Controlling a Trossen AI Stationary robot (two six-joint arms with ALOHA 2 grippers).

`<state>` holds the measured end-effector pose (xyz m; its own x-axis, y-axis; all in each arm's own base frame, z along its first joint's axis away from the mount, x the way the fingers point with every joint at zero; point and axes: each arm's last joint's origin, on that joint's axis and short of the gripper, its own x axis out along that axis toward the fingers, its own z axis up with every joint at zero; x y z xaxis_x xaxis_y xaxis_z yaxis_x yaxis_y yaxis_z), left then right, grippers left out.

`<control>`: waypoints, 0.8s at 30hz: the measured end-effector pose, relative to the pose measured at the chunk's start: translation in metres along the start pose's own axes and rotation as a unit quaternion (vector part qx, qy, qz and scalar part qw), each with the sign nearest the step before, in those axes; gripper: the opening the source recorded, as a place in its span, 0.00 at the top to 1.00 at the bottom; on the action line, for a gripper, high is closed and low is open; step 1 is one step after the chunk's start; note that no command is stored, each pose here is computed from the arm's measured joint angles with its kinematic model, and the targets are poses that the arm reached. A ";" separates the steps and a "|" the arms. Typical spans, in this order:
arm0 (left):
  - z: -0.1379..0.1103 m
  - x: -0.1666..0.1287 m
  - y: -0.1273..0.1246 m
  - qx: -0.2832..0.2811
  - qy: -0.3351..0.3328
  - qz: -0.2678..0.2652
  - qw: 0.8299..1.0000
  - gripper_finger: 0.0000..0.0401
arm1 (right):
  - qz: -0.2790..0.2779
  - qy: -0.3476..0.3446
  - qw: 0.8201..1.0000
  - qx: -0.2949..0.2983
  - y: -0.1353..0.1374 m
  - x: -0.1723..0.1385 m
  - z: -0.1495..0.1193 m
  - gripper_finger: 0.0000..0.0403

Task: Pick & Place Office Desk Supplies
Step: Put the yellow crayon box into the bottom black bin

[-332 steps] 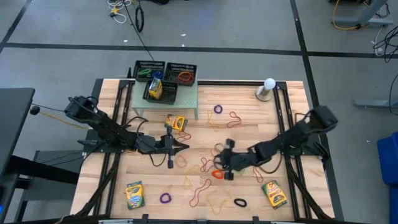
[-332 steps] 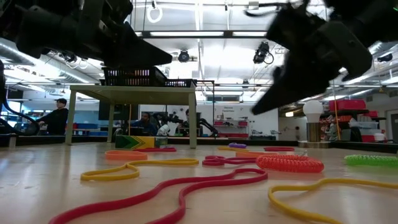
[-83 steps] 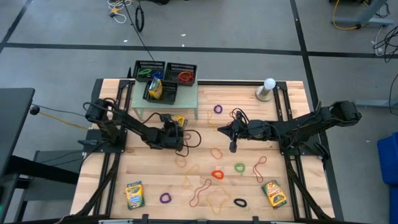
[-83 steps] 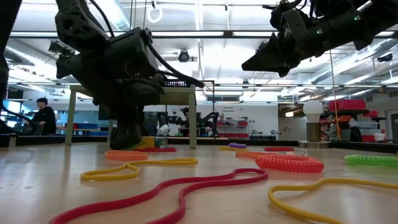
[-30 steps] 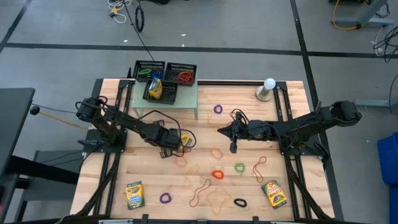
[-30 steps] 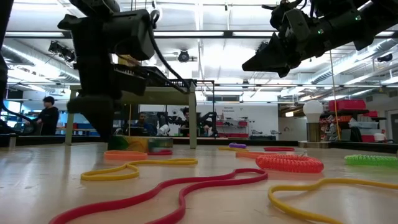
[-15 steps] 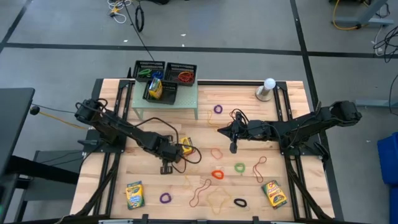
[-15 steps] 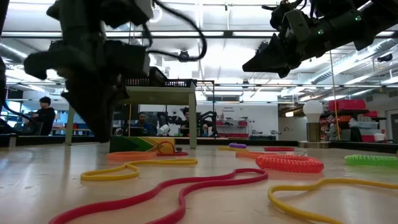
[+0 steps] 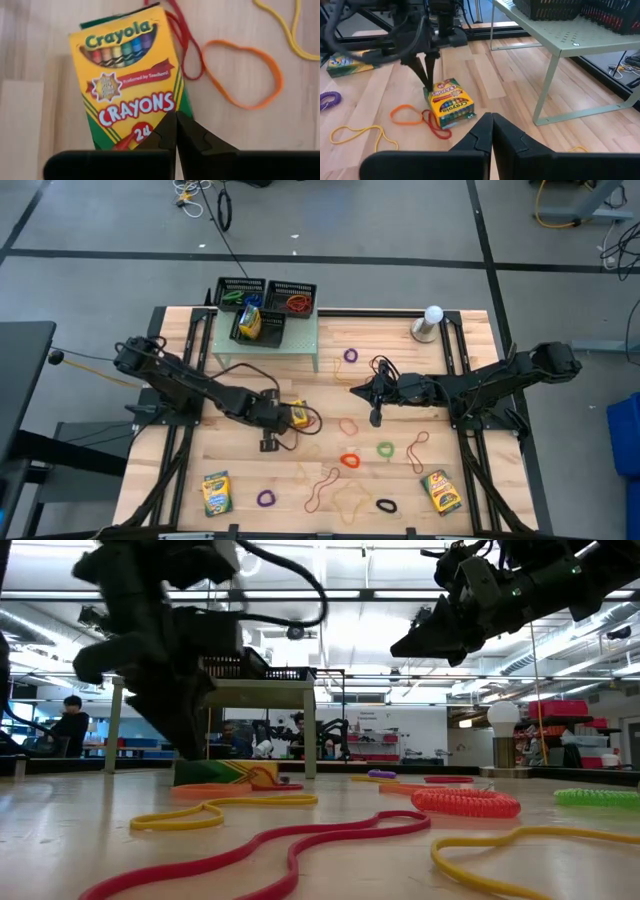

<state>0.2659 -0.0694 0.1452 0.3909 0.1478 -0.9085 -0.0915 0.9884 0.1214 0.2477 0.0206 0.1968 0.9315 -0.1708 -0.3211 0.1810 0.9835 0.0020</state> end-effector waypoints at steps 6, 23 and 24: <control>-0.027 -0.016 0.010 -0.034 -0.056 -0.010 0.998 0.98 | 0.000 -0.001 1.000 -0.003 0.000 0.000 0.000 0.96; -0.036 -0.032 0.022 -0.094 -0.101 0.076 0.987 0.96 | 0.000 -0.005 1.000 -0.002 0.000 0.000 0.001 0.96; -0.033 -0.033 0.024 -0.097 -0.110 0.089 0.985 0.95 | 0.000 -0.006 1.000 -0.002 0.000 0.000 0.001 0.96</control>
<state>0.2202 -0.0519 0.1652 0.5398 0.3435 -0.7685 -0.3419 0.9237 0.1728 0.2480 0.0206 0.1978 0.9351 -0.1706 -0.3105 0.1789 0.9839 -0.0018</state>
